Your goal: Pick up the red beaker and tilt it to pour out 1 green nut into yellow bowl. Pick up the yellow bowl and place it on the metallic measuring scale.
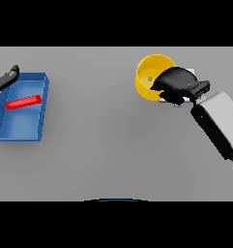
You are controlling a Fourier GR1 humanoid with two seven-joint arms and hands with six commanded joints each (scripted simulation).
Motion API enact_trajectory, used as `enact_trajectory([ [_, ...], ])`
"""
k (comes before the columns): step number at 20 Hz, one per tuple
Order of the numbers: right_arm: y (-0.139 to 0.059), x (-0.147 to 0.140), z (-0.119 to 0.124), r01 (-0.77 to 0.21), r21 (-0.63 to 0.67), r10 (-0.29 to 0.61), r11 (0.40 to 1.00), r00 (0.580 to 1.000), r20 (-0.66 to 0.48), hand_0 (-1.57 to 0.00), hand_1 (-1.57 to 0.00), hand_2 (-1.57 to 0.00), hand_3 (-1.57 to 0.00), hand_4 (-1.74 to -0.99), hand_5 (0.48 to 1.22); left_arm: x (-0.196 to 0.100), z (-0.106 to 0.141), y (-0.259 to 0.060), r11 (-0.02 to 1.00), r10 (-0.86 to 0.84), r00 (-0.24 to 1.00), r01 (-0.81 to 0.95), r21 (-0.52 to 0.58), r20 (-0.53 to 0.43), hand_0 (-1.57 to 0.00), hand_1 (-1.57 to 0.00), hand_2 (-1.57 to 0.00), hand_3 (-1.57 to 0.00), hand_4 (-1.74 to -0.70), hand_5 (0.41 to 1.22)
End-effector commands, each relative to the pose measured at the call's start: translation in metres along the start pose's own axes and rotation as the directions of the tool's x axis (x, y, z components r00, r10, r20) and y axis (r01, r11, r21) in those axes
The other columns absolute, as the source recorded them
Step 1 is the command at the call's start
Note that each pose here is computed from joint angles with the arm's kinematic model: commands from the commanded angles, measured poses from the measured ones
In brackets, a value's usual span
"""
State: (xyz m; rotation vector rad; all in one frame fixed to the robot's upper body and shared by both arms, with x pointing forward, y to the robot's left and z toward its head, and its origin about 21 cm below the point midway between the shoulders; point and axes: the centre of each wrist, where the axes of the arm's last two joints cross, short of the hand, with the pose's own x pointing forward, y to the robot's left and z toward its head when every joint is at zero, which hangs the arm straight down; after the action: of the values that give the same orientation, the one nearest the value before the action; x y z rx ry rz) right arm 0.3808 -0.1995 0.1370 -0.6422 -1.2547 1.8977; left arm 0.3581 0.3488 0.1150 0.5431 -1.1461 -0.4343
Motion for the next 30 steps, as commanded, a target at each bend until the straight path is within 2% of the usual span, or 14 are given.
enact_trajectory([
  [1,-0.002,-0.006,0.0,0.003,-0.01,-0.003,1.0,1.0,-0.018,-1.56,-1.57,-1.54,-1.15,-1.741,1.221,0.001,-0.001,-0.003,1.0,0.0,1.0,0.0,-0.002,-0.013,0.0,0.0,0.0,0.0,-0.84,0.737],
  [4,-0.002,-0.03,-0.001,0.005,-0.036,-0.008,0.999,0.996,-0.091,-1.57,-1.57,-1.55,-1.16,-1.741,1.221,-0.002,0.0,-0.002,1.0,0.001,1.0,-0.001,0.002,-0.026,0.0,0.0,0.0,0.0,-0.85,0.754],
  [8,0.009,-0.054,-0.007,0.041,-0.038,-0.047,0.998,0.983,-0.18,-1.57,-1.57,-1.53,-1.17,-1.741,1.221,0.0,0.004,-0.003,1.0,0.011,0.999,-0.011,0.005,-0.032,0.0,0.0,0.0,0.0,-0.86,0.762],
  [12,0.022,-0.074,-0.011,0.076,-0.038,-0.082,0.996,0.974,-0.211,-1.57,-1.57,-1.48,-1.21,-1.741,1.221,0.005,0.003,-0.007,1.0,-0.005,0.999,0.005,0.003,-0.042,0.0,0.0,0.0,0.0,-0.86,0.784],
  [16,0.037,-0.08,-0.014,0.122,-0.03,-0.126,0.992,0.967,-0.223,-1.57,-1.57,-1.4,-1.34,-1.741,1.221,0.003,0.002,-0.005,1.0,-0.02,0.999,0.02,0.005,-0.049,0.0,0.0,0.0,0.0,-0.86,0.804],
  [20,0.05,-0.082,-0.02,0.14,-0.011,-0.138,0.99,0.961,-0.238,-1.57,-1.57,-1.38,-1.39,-1.741,1.221,0.004,0.001,-0.009,1.0,-0.011,0.998,0.011,0.003,-0.058,0.0,0.0,0.0,0.0,-0.85,0.802],
  [24,0.052,-0.084,-0.021,0.145,0.001,-0.141,0.989,0.959,-0.248,-1.57,-1.57,-1.37,-1.45,-1.741,1.221,0.002,0.001,-0.001,1.0,-0.012,0.999,0.012,-0.002,-0.051,0.0,0.0,0.0,0.0,-0.84,0.783],
  [25,0.054,-0.085,-0.021,0.154,0.003,-0.148,0.988,0.959,-0.242,-1.57,-1.57,-1.4,-1.38,-1.741,1.221,0.002,0.002,-0.005,1.0,-0.017,0.999,0.017,-0.007,-0.045,0.0,0.0,0.0,0.0,-0.84,0.78],
  [26,0.052,-0.085,-0.021,0.159,0.003,-0.154,0.987,0.958,-0.243,-1.57,-1.5,-1.44,-1.25,-1.741,1.221,0.001,0.001,-0.002,1.0,-0.023,0.998,0.023,-0.002,-0.055,0.0,0.0,0.0,0.0,-0.84,0.779],
  [27,0.051,-0.084,-0.021,0.163,0.006,-0.156,0.987,0.955,-0.251,-1.56,-1.43,-1.34,-1.11,-1.682,1.221,0.005,0.001,-0.002,1.0,-0.02,0.998,0.02,-0.006,-0.053,0.0,0.0,0.0,0.0,-0.84,0.775],
  [28,0.048,-0.083,-0.022,0.164,0.006,-0.157,0.986,0.953,-0.258,-1.47,-1.28,-1.18,-0.96,-1.632,1.145,0.007,0.002,-0.001,1.0,-0.016,0.999,0.016,-0.001,-0.049,0.0,0.0,0.0,0.0,-0.84,0.773],
  [30,0.049,-0.086,-0.02,0.212,0.008,-0.203,0.977,0.942,-0.266,-1.15,-0.96,-0.85,-0.69,-1.559,1.014,0.004,0.001,-0.003,1.0,-0.015,0.998,0.015,-0.009,-0.055,0.0,0.0,0.0,0.0,-0.83,0.771],
])
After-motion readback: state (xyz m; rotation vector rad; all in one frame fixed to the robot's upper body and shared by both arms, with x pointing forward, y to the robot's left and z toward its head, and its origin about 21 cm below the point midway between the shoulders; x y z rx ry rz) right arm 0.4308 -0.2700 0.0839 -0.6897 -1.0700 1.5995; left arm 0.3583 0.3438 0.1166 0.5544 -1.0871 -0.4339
